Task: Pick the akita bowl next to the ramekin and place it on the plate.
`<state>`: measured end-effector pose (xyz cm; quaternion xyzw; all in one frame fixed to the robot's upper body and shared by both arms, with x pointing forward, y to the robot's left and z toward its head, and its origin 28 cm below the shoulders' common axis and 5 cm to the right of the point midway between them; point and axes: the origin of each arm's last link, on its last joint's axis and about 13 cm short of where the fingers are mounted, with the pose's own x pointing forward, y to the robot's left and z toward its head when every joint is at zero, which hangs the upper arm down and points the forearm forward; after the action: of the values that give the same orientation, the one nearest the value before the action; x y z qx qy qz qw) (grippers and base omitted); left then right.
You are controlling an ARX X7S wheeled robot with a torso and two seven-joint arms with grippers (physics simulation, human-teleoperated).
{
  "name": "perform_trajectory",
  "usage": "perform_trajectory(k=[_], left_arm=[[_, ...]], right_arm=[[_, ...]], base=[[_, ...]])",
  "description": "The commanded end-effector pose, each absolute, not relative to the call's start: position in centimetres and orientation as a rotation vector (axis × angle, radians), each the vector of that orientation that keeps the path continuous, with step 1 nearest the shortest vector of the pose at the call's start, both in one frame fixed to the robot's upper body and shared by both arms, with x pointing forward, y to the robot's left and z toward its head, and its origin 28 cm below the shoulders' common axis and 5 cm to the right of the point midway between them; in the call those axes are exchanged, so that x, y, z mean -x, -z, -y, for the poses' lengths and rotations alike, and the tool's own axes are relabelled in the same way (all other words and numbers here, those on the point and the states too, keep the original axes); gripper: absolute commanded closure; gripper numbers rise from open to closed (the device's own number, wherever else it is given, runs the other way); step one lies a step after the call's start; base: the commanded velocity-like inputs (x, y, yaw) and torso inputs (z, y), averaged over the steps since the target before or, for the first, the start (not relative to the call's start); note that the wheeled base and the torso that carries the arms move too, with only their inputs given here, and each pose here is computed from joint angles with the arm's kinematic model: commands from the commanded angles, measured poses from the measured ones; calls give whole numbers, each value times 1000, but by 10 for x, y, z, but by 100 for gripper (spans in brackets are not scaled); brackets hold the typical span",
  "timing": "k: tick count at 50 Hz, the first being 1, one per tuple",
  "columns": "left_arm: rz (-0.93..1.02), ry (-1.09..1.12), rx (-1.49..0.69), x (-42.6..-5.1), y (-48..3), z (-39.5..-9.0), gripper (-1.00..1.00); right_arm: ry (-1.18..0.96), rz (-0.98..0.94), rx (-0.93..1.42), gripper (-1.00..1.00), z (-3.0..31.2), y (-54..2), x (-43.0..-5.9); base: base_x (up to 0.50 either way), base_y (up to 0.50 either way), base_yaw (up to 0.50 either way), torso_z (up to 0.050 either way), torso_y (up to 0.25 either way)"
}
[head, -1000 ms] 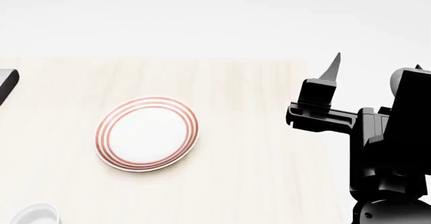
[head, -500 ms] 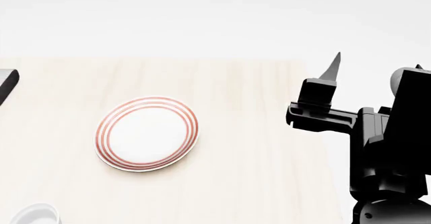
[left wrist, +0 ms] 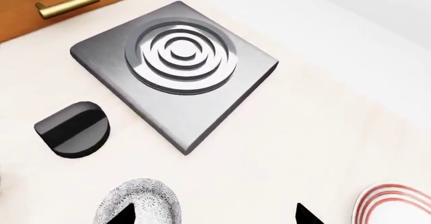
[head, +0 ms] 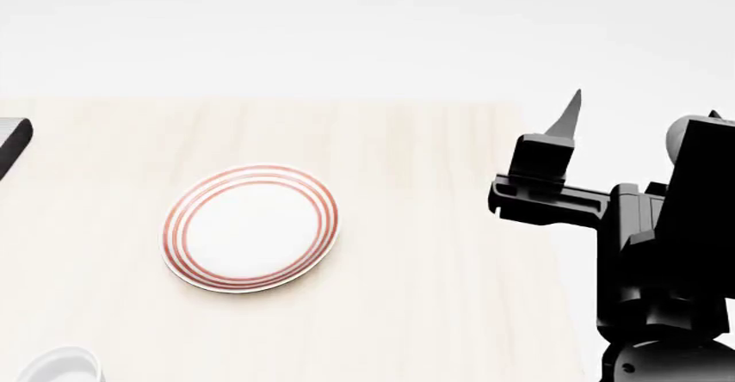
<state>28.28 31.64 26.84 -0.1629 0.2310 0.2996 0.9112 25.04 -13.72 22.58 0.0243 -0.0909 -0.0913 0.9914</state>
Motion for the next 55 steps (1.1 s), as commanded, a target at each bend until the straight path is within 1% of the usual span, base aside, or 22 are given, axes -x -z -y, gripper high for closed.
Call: perform_trajectory(k=[1,16,27,42,55], left_arm=[[-470,-553,351,-282,-269,-314,-100],[-451,-555,335,-280,-269,-316,-100],[-436,-575,343,-278,-270,-317,-100],[-418,-589,354,-278,-270,-319,-100],[-433,-605,349,-276,-259,-323,-100]], right_arm=[[188,189,-68,-100,138,-227,-251],[188,188,-69,-100,138,-227,-251],[189,187,-70,-100,139,-227,-251],[189,187,-70,-100,138,-227,-251],[187,187,-68,-100,138,-226,-252]], base=[[0,0,0,0,0],[0,0,0,0,0],[0,0,0,0,-169],[0,0,0,0,-2],[0,0,0,0,0]])
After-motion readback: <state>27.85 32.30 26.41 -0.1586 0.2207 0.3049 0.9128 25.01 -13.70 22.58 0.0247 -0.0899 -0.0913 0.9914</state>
